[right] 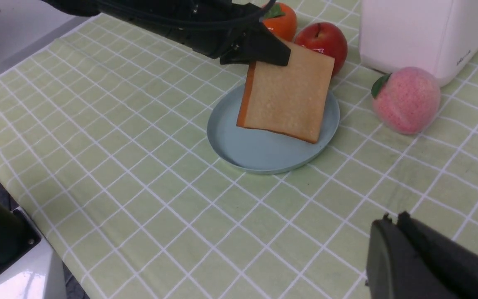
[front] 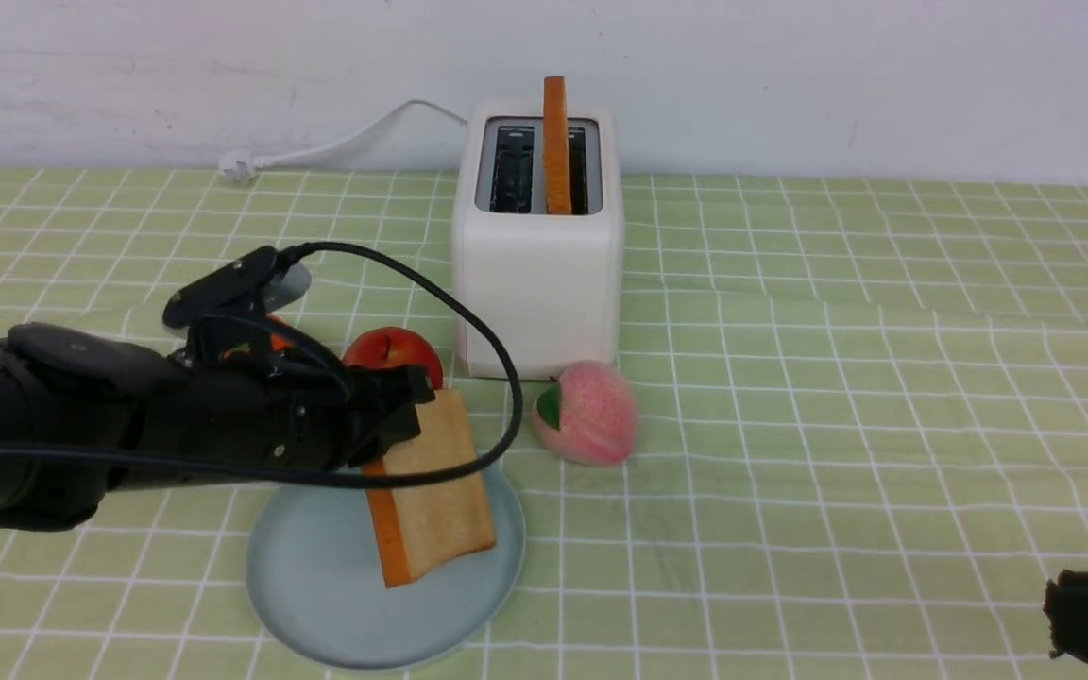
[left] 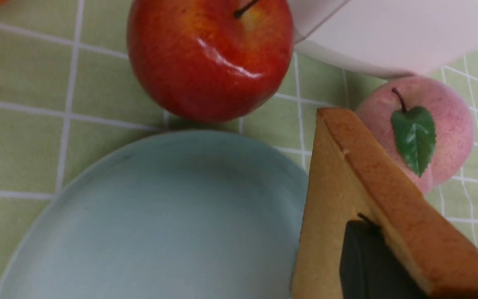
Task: Take toasted bread from bread machine on green coffee tablecloth place on plate.
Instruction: 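Place the slice of bread on the plate with the left gripper, then grasp the toast slice in the toaster and pull it up out of the slot with the right gripper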
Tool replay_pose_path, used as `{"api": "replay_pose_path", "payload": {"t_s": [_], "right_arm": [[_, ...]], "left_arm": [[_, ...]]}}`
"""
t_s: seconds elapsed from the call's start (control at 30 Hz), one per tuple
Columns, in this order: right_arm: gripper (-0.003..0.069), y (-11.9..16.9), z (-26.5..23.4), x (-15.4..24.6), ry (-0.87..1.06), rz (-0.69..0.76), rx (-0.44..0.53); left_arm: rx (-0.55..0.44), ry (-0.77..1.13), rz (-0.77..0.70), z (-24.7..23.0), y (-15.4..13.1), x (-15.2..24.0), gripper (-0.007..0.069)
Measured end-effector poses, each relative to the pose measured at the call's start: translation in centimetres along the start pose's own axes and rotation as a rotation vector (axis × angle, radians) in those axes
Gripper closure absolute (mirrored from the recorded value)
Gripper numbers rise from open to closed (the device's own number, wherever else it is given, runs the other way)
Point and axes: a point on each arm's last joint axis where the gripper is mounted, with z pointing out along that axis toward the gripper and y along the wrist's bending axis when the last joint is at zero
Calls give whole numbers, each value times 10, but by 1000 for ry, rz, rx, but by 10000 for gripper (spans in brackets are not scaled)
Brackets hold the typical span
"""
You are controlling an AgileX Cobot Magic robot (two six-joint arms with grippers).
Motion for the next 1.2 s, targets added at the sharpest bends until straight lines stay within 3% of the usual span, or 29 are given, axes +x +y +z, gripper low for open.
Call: {"api": "replay_pose_path", "payload": {"t_s": [0.13, 0.4, 0.63, 1.03, 1.2], "right_arm": [[649, 0, 0, 0, -3, 1, 2], [659, 1, 0, 3, 32, -12, -6], [659, 2, 0, 5, 53, -14, -21], [659, 2, 0, 5, 58, -13, -26], [657, 2, 0, 4, 48, -10, -24]], "left_arm": [[9, 20, -4, 3, 0, 2, 484], [14, 42, 16, 4, 0, 5, 244], [-20, -4, 74, -1, 2, 0, 125], [14, -212, 146, -59, -14, -18, 133], [70, -299, 186, -97, -22, -17, 293]]}}
